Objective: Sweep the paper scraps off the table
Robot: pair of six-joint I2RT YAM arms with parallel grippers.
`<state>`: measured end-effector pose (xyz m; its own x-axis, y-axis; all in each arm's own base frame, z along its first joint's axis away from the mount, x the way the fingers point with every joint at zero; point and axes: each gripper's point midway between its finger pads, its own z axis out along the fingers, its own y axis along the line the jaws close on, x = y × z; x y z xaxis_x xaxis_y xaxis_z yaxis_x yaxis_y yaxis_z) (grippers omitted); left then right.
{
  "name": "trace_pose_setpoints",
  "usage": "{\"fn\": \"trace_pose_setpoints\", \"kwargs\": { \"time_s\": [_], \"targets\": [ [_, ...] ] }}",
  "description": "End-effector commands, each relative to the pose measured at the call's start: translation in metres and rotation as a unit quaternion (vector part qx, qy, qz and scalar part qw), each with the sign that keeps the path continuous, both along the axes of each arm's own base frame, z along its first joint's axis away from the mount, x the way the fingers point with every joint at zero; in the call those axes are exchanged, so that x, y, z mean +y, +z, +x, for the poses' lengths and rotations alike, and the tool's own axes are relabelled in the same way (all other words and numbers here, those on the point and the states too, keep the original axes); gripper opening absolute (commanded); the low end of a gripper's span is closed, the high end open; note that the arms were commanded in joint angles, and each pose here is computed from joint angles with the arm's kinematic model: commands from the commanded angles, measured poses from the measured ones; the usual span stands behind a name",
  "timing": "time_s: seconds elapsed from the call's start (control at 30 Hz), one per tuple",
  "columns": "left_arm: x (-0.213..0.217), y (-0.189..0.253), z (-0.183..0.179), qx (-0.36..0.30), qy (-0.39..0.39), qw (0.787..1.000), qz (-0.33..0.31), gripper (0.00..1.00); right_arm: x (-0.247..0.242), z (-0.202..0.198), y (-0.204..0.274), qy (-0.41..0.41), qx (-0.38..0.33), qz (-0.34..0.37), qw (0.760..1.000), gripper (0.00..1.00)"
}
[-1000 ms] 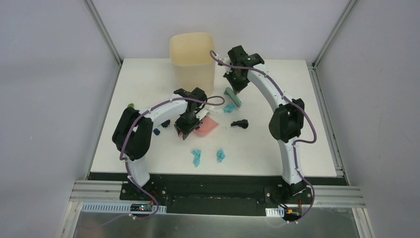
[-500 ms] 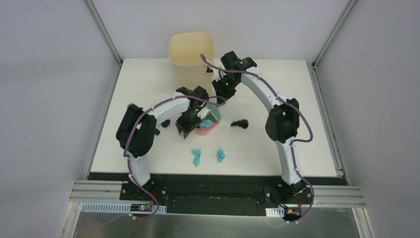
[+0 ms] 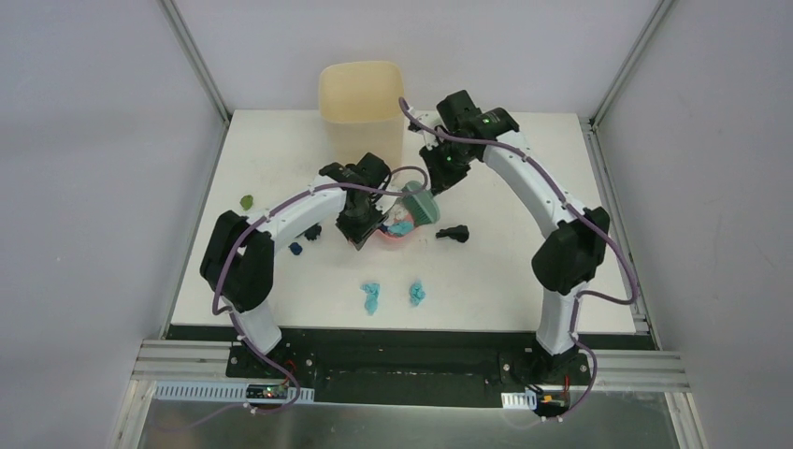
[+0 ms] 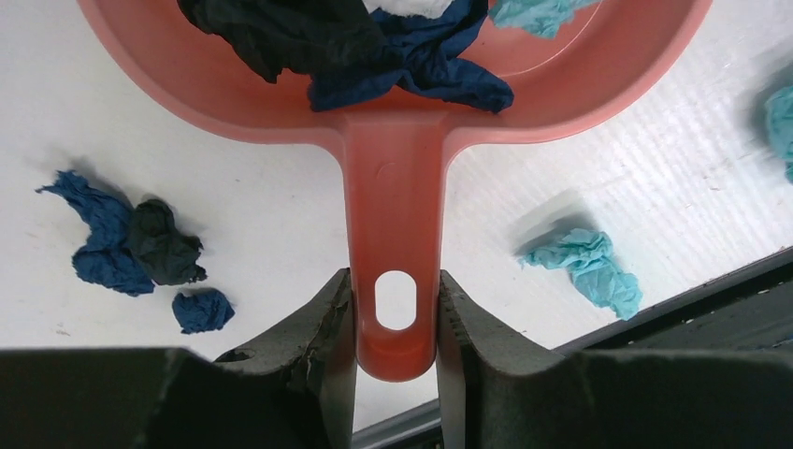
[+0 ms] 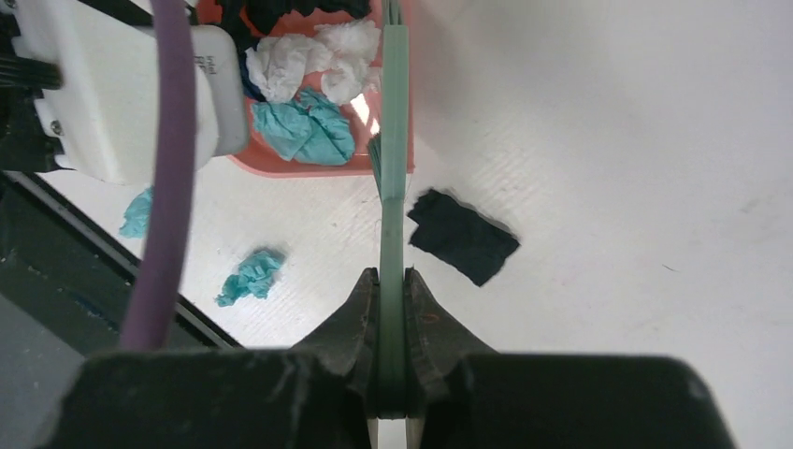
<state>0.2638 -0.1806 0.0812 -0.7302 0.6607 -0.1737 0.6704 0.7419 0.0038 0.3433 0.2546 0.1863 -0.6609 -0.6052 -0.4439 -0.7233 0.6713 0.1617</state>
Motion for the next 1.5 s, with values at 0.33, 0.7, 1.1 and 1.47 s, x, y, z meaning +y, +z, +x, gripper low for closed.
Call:
{"fn": "trace_pose_setpoints", "kwargs": {
  "time_s": [0.33, 0.7, 1.1, 1.47],
  "targets": [
    [-0.033, 0.026, -0.011, -0.043, -0.077, 0.993, -0.072, 0.00, -0.098, 0.020, 0.063, -0.131, -0.152, -0.058, 0.978, 0.00],
    [-0.037, 0.002, -0.052, 0.031, -0.131, 0.991, -0.021, 0.00, -0.148, -0.007, 0.032, -0.180, -0.152, -0.111, 0.966, 0.00],
    [-0.039, -0.023, -0.061, 0.072, -0.145, 0.987, 0.010, 0.00, -0.116, -0.020, -0.008, -0.153, -0.059, -0.049, 0.985, 0.00],
    [-0.049, -0.028, -0.055, 0.068, -0.137, 0.988, 0.001, 0.01, -0.045, -0.068, 0.004, -0.058, 0.088, 0.133, 0.985, 0.00]
  ]
}}
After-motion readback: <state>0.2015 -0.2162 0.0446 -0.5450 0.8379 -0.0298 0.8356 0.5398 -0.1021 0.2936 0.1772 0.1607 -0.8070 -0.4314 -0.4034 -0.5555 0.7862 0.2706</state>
